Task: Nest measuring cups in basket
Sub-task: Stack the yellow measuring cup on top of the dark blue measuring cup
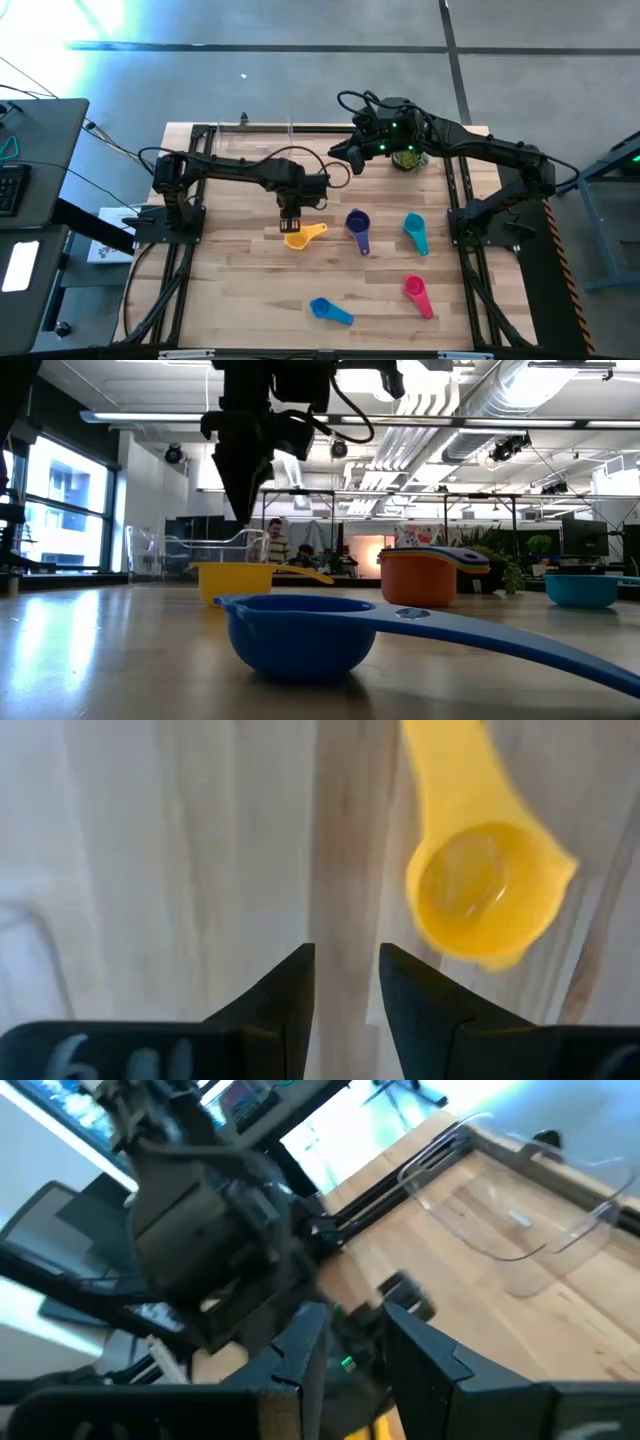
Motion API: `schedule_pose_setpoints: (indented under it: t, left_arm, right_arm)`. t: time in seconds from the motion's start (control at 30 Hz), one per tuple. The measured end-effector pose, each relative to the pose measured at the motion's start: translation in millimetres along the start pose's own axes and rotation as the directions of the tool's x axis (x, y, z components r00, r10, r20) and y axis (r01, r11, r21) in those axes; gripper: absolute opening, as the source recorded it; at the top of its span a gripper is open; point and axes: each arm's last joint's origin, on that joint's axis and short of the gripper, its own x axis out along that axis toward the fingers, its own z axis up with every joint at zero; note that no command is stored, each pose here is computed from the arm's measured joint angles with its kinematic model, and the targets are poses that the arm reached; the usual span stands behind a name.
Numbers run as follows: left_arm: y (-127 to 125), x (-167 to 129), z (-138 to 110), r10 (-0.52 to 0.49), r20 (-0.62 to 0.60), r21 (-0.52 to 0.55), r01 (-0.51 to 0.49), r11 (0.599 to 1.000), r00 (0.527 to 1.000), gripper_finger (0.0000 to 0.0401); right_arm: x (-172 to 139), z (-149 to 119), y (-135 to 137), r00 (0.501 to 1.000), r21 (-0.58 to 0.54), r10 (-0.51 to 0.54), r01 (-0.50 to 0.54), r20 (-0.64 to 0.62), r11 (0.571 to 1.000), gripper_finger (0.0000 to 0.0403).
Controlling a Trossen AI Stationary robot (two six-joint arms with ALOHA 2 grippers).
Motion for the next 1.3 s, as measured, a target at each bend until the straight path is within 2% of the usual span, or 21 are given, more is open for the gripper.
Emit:
schedule_pose_setpoints:
  t: [0.27, 0.4, 0.6, 0.73, 0.9, 1.1, 1.2, 1.3]
  left_arm:
    - [16.4, -31.5, -24.8, 0.007, -0.056, -0.09, -0.012, 0.996, 0.998, 0.0104]
    - [22.9, -59.2, -44.7, 0.044, -0.019, -0.154, -0.047, 0.987, 0.999, 0.0104]
    - [25.0, -107.4, -82.3, 0.117, 0.115, -0.276, -0.081, 0.958, 0.986, 0.0104]
    - [21.3, -135.9, -110.7, 0.129, 0.218, -0.369, -0.041, 0.928, 0.967, 0.0104]
    - [14.0, -162.6, -145.9, 0.131, 0.324, -0.452, 0.031, 0.892, 0.937, 0.0104]
    - [7.2, -180.7, -182.7, 0.126, 0.383, -0.468, 0.075, 0.88, 0.915, 0.0104]
    - [6.1, -187.1, -197.0, 0.129, 0.418, -0.473, 0.094, 0.876, 0.899, 0.0104]
    - [5.9, -191.3, -208.5, 0.133, 0.45, -0.505, 0.129, 0.853, 0.883, 0.0104]
  right_arm:
    - [-0.7, 1.7, -2.4, 1.0, -0.023, 0.012, -0.013, -0.002, 1.0, 0.0091]
    - [-0.7, 2.0, -2.2, 1.0, -0.05, 0.014, -0.014, 0.001, 0.999, 0.0091]
    - [-0.7, 1.9, -2.3, 1.0, -0.12, 0.013, -0.013, 0.0, 0.993, 0.0091]
    - [-0.7, 1.9, -2.2, 1.0, -0.174, 0.013, -0.013, 0.0, 0.985, 0.0096]
    - [4.0, 4.8, -1.8, 0.999, -0.19, 0.031, -0.024, 0.031, 0.982, 0.013]
    - [14.3, 14.8, 3.4, 0.984, -0.279, 0.105, -0.061, 0.146, 0.958, 0.0175]
    - [18.0, 20.2, 5.7, 0.968, -0.343, 0.147, -0.07, 0.203, 0.937, 0.0184]
    - [20.9, 24.6, 9.7, 0.948, -0.409, 0.196, -0.079, 0.252, 0.909, 0.0185]
